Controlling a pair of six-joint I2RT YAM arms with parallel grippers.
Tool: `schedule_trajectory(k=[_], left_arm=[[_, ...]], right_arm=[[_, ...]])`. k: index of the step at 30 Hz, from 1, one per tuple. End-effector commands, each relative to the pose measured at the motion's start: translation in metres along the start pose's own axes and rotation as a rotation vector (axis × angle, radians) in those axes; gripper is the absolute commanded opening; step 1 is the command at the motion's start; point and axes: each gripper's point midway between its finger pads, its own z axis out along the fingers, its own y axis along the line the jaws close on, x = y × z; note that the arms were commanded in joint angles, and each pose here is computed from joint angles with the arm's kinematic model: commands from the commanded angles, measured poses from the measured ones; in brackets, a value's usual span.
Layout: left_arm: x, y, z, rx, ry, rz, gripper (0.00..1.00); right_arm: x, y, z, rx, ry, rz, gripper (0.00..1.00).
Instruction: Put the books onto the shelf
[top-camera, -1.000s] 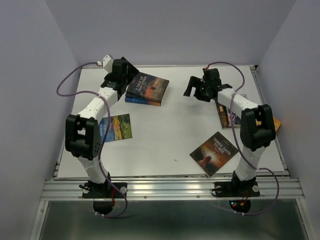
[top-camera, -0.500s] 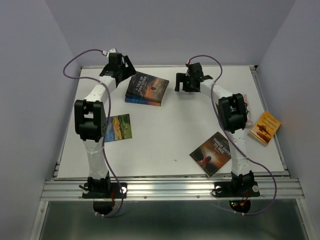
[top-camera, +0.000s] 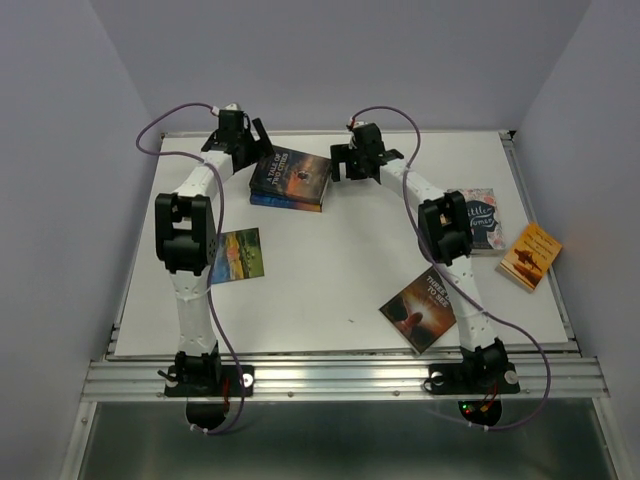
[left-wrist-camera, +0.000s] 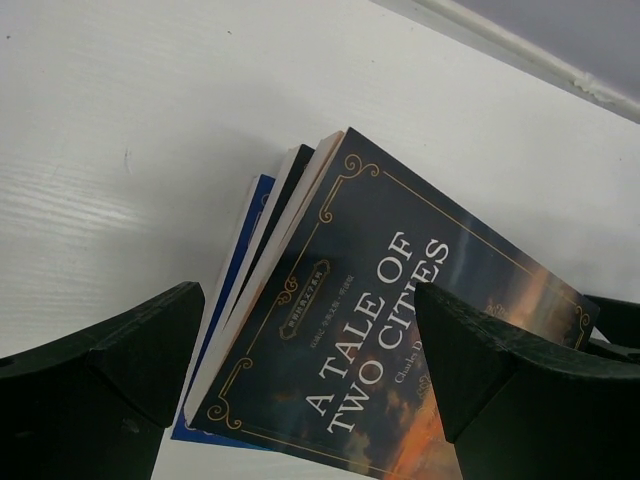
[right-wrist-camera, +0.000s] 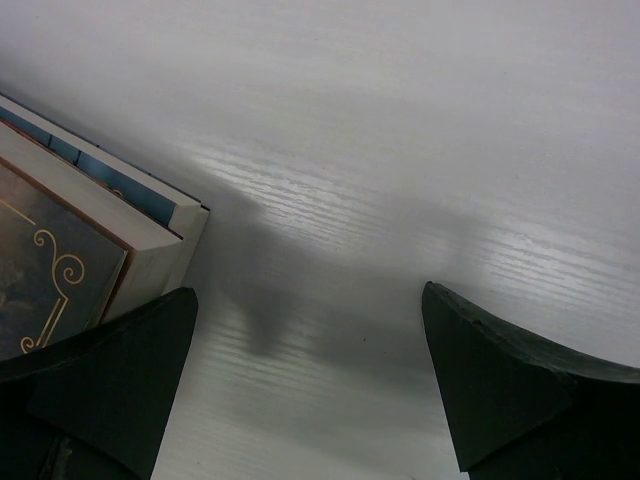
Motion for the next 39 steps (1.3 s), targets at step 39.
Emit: schedule_trajectory(k=[39], left_arm=[[-0.089, 0.027, -0.124, -0.154, -0.272, -0.040, 0.99]], right_arm=[[-0.033, -0.038, -0.101, 0.355, -0.126, 0.222, 1.00]])
